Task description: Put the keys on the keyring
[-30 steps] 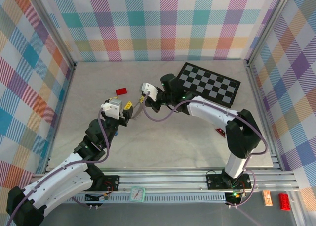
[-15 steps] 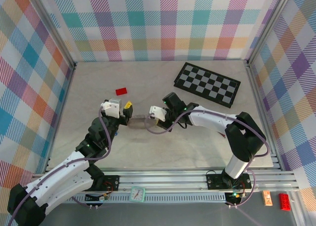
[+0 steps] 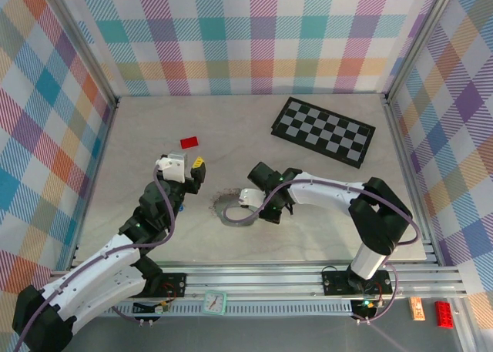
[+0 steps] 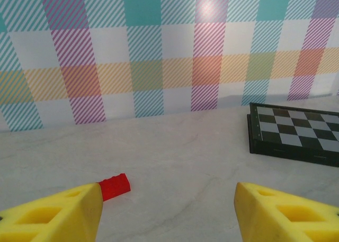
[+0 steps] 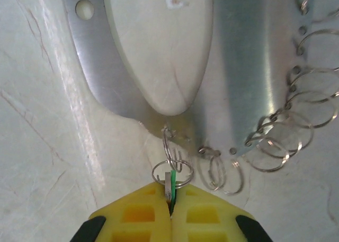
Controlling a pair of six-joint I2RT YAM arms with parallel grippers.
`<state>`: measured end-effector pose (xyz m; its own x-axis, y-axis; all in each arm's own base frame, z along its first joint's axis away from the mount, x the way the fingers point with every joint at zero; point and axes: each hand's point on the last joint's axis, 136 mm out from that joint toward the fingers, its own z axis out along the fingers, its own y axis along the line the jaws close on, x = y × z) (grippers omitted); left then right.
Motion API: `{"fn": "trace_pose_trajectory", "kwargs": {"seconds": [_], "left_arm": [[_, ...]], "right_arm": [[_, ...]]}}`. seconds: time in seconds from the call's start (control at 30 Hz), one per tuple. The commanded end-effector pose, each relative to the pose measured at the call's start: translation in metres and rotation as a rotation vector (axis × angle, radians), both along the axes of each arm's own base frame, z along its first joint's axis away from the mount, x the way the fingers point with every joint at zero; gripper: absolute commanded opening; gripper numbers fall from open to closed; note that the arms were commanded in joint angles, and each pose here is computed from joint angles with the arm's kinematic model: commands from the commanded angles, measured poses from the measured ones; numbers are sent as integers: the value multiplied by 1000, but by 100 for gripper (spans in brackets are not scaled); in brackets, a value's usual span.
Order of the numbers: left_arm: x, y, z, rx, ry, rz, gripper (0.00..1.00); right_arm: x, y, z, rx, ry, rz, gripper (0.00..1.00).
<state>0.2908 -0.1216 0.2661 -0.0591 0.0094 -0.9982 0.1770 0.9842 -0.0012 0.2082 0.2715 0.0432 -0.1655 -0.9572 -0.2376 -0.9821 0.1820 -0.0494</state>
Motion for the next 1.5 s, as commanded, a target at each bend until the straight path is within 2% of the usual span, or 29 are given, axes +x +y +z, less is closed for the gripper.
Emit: {"fn": "trace_pose_trajectory", "kwargs": {"seconds": [0.0,0.23,0.33,0.6,0.7,0.93,1.07,1.17,1.47], "left_arm": [[3,2,2,-21,5,11,66],[5,-1,3,-33,15,-6,66],[5,-3,3,-37,17,-18,68],[7,-17,-4,-37,51,-91,70],[9,-21,-9,-33,80,-104,70],[11,-25,-16,-54,90,-124,70],[11,-28,-21,-63,105,-137,70],[12,-31,-23,-76,109,-147,71],[11,-31,-24,-75,113,-150,72]], "right_arm": [[-27,-15,-15,-70,99,10,6],[-48,-10,-12,-31,195,38,23],[-40,-2,1,42,189,-21,28],[16,8,41,305,162,-418,28],[36,2,44,362,193,-643,27],[43,-8,26,427,316,-1009,32],[36,-9,5,441,393,-1135,33],[35,-11,-3,453,405,-1182,33],[36,-2,-15,467,454,-1197,31]]}}
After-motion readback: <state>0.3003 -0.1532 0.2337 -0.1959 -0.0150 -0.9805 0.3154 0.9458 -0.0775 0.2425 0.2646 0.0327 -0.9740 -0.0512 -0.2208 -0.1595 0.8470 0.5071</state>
